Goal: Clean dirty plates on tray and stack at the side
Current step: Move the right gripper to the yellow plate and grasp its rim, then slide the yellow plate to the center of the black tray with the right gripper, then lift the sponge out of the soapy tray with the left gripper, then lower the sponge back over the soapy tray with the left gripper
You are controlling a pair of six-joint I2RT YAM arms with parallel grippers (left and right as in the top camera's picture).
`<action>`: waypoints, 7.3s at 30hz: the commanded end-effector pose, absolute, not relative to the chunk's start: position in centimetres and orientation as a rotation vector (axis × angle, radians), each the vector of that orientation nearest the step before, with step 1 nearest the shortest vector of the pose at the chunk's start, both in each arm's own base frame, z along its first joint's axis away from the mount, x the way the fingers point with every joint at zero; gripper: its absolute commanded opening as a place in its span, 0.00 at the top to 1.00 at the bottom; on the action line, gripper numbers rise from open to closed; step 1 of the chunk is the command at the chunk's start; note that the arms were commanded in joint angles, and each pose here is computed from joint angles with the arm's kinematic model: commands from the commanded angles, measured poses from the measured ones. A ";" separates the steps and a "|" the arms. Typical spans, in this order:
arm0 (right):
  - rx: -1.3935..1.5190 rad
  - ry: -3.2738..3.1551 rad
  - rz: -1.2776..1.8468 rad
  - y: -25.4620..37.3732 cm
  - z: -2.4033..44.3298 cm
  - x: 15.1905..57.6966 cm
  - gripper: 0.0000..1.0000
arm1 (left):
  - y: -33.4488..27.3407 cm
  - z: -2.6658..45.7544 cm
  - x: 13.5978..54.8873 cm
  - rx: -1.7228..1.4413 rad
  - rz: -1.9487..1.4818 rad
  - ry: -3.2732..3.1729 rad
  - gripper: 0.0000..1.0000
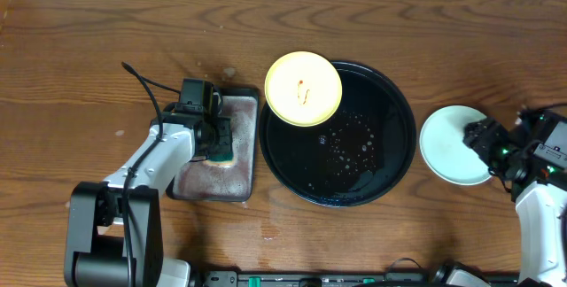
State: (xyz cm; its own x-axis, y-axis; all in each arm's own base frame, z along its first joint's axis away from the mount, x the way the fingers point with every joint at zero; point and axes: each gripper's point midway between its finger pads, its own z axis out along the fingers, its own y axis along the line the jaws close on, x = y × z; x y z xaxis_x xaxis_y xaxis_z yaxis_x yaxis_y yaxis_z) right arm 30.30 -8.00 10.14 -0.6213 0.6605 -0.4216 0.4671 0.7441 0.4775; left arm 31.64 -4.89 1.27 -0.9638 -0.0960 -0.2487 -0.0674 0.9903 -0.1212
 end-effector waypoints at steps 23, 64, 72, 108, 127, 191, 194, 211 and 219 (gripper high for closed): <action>-0.381 2.625 0.472 10.8 13.8 39.7 0.30 | -4.8 1.3 31.2 -0.124 -0.149 2.891 0.93; -0.229 2.609 0.506 18.3 2.8 46.2 0.99 | -4.9 1.2 31.2 -0.124 -0.150 2.891 0.93; -0.137 2.727 0.470 14.4 6.5 42.7 0.99 | -4.9 1.2 31.2 -0.123 -0.149 2.891 0.93; -0.114 3.136 0.281 10.8 0.3 32.0 0.99 | -5.3 13.5 33.7 -0.048 -0.230 2.489 0.93; -0.114 3.136 0.281 10.8 0.3 32.0 0.99 | -5.5 14.5 34.1 -0.062 -0.255 2.447 0.93; -0.114 3.137 0.280 10.8 0.3 31.9 0.99 | -5.6 20.3 37.5 -0.088 -1.042 2.117 0.93; -0.114 3.138 0.280 10.8 0.3 31.9 0.99 | -5.6 21.0 37.3 -0.074 -1.034 2.103 0.93; -0.114 3.137 0.280 10.8 0.3 31.9 0.99 | -5.6 21.0 37.3 -0.060 -1.026 2.100 0.93; -0.114 3.137 0.280 10.8 0.3 31.9 0.99 | -5.9 20.8 37.3 -0.058 -1.017 2.109 0.93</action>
